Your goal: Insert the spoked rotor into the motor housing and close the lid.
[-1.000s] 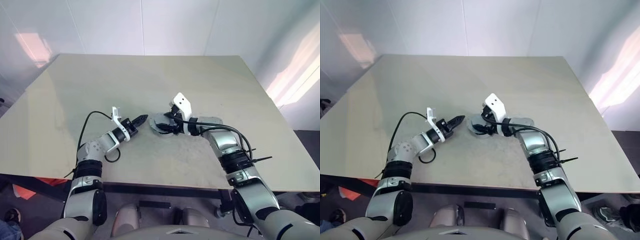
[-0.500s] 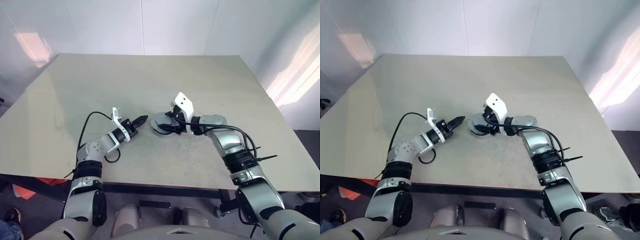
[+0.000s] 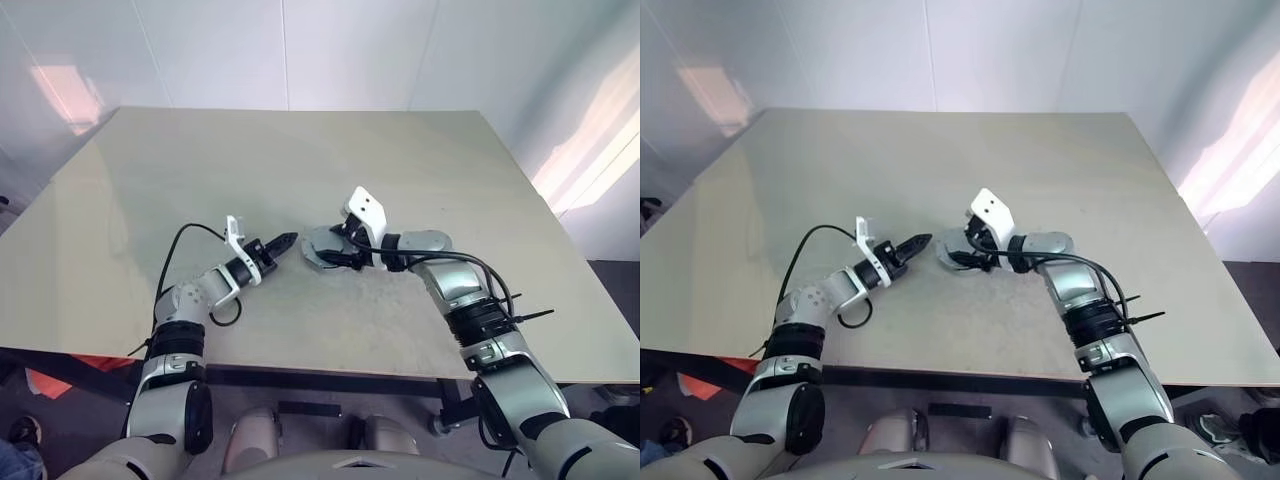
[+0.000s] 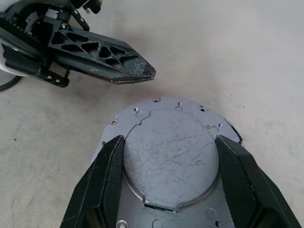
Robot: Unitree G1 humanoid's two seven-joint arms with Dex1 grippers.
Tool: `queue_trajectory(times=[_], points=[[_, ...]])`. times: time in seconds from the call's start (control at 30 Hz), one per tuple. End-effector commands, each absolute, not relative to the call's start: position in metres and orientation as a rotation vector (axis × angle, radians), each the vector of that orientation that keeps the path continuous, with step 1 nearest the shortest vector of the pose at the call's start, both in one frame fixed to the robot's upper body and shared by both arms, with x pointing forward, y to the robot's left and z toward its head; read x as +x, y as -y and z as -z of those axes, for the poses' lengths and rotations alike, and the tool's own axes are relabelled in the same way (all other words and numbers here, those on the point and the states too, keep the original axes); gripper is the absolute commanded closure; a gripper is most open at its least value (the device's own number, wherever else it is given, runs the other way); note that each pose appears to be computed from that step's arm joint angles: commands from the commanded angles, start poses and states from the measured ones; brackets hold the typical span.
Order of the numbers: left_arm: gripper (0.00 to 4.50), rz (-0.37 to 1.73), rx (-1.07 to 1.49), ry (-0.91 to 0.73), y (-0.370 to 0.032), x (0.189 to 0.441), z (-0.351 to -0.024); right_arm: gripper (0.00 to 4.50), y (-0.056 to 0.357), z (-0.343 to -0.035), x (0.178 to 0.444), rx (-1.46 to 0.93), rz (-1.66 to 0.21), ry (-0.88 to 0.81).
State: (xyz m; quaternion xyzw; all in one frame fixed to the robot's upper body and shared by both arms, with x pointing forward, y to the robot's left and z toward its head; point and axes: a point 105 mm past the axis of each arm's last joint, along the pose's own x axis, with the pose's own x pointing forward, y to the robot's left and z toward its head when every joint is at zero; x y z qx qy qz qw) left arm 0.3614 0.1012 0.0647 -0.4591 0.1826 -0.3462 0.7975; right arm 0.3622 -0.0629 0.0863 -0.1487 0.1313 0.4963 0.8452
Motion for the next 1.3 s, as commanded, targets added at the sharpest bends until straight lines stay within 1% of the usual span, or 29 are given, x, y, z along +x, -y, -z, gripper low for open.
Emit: queue_trajectory(times=[0.03, 0.13, 0.33, 0.53, 0.67, 0.87, 1.03, 1.3], points=[[4.50, 0.765, -0.971, -0.346, -0.103, 0.364, -0.076, 1.59, 0.056, -0.086, 0.361, -0.334, -1.075, -0.261], [4.50, 0.762, -0.971, -0.346, -0.104, 0.364, -0.075, 1.59, 0.056, -0.083, 0.360, -0.338, -1.085, -0.267], [4.50, 0.758, -0.972, -0.348, -0.105, 0.364, -0.073, 1.59, 0.061, -0.081, 0.366, -0.339, -1.051, -0.279], [4.50, 0.758, -0.974, -0.353, -0.103, 0.363, -0.071, 1.59, 0.059, -0.101, 0.375, -0.299, -1.020, -0.238], [4.50, 0.758, -0.976, -0.355, -0.103, 0.363, -0.070, 1.59, 0.059, -0.107, 0.378, -0.288, -1.007, -0.231], [4.50, 0.760, -0.975, -0.357, -0.102, 0.362, -0.069, 1.59, 0.061, -0.103, 0.378, -0.299, -1.011, -0.241], [4.50, 0.758, -0.972, -0.358, -0.103, 0.362, -0.069, 1.59, 0.068, -0.091, 0.376, -0.320, -1.009, -0.282], [4.50, 0.759, -0.972, -0.361, -0.102, 0.362, -0.069, 1.59, 0.077, -0.091, 0.380, -0.337, -0.978, -0.285]])
